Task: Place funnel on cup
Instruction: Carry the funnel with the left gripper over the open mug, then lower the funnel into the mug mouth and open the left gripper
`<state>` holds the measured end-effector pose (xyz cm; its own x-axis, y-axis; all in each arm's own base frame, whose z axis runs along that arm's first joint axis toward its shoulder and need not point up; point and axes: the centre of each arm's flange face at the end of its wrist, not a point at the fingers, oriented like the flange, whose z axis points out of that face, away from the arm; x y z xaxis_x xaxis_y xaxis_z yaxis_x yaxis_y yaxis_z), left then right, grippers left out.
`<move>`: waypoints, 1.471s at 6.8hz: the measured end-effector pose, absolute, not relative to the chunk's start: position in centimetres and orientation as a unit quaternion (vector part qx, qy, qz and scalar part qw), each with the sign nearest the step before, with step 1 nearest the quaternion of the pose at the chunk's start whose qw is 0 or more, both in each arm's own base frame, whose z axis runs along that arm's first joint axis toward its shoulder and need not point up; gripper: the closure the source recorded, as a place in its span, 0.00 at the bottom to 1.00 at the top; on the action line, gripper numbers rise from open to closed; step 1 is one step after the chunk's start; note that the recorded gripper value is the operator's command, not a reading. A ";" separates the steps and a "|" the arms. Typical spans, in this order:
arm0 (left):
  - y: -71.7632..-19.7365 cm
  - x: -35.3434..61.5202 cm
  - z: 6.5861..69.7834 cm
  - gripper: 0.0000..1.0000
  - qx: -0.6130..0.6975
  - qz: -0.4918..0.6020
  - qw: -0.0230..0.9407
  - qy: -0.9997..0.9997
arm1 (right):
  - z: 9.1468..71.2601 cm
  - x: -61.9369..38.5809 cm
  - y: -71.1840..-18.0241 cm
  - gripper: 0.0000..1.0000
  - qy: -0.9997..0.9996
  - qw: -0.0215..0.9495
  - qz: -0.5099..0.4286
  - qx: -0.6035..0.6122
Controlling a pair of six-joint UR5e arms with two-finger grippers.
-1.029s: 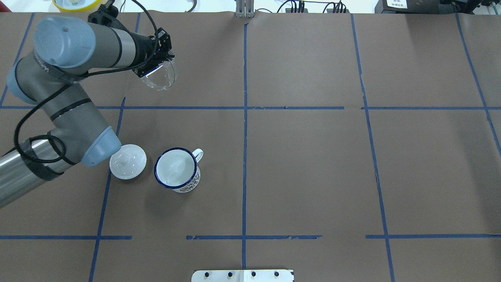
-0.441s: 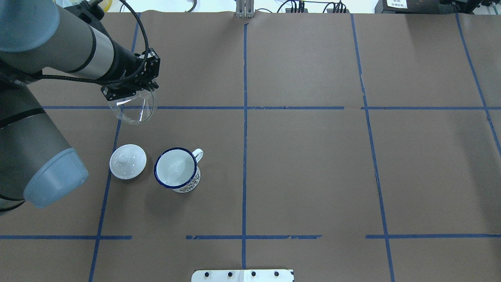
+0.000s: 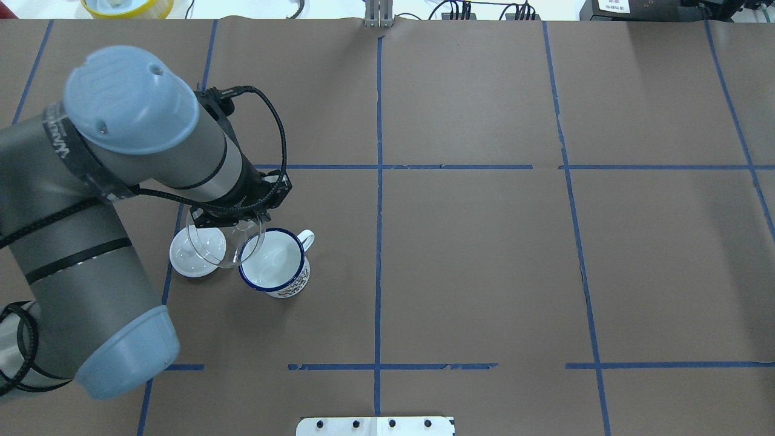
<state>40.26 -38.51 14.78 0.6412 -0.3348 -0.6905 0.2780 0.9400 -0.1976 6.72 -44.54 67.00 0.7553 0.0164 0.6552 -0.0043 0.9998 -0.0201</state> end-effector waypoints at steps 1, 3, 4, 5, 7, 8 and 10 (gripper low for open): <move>-37.9 41.0 14.2 1.00 -0.031 -0.138 0.917 0.372 | 67.0 6.7 -44.5 0.00 -0.350 0.937 0.006 -0.009; -38.6 42.8 13.9 1.00 -0.006 -0.120 0.931 0.344 | 67.0 6.7 -44.5 0.00 -0.350 0.937 0.006 -0.009; -38.7 44.0 14.0 1.00 -0.002 -0.112 0.936 0.334 | 67.0 6.7 -44.5 0.00 -0.350 0.937 0.006 -0.009; -38.4 44.8 14.1 1.00 -0.001 -0.103 0.938 0.330 | 67.0 6.7 -44.5 0.00 -0.350 0.937 0.006 -0.009; -37.7 46.1 14.5 1.00 -0.004 -0.088 0.942 0.325 | 67.0 6.7 -44.5 0.00 -0.350 0.937 0.006 -0.009; -37.5 46.9 14.8 1.00 -0.005 -0.079 0.944 0.321 | 67.0 6.7 -44.5 0.00 -0.350 0.937 0.006 -0.009; -37.9 48.3 14.9 1.00 -0.002 -0.072 0.948 0.311 | 67.0 6.7 -44.5 0.00 -0.350 0.937 0.006 -0.009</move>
<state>48.32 -37.94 14.89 0.7966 -0.1385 -0.5884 0.1356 0.9895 -0.0494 6.72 -44.54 67.00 0.7553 0.0164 0.6552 -0.0043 0.9998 -0.0200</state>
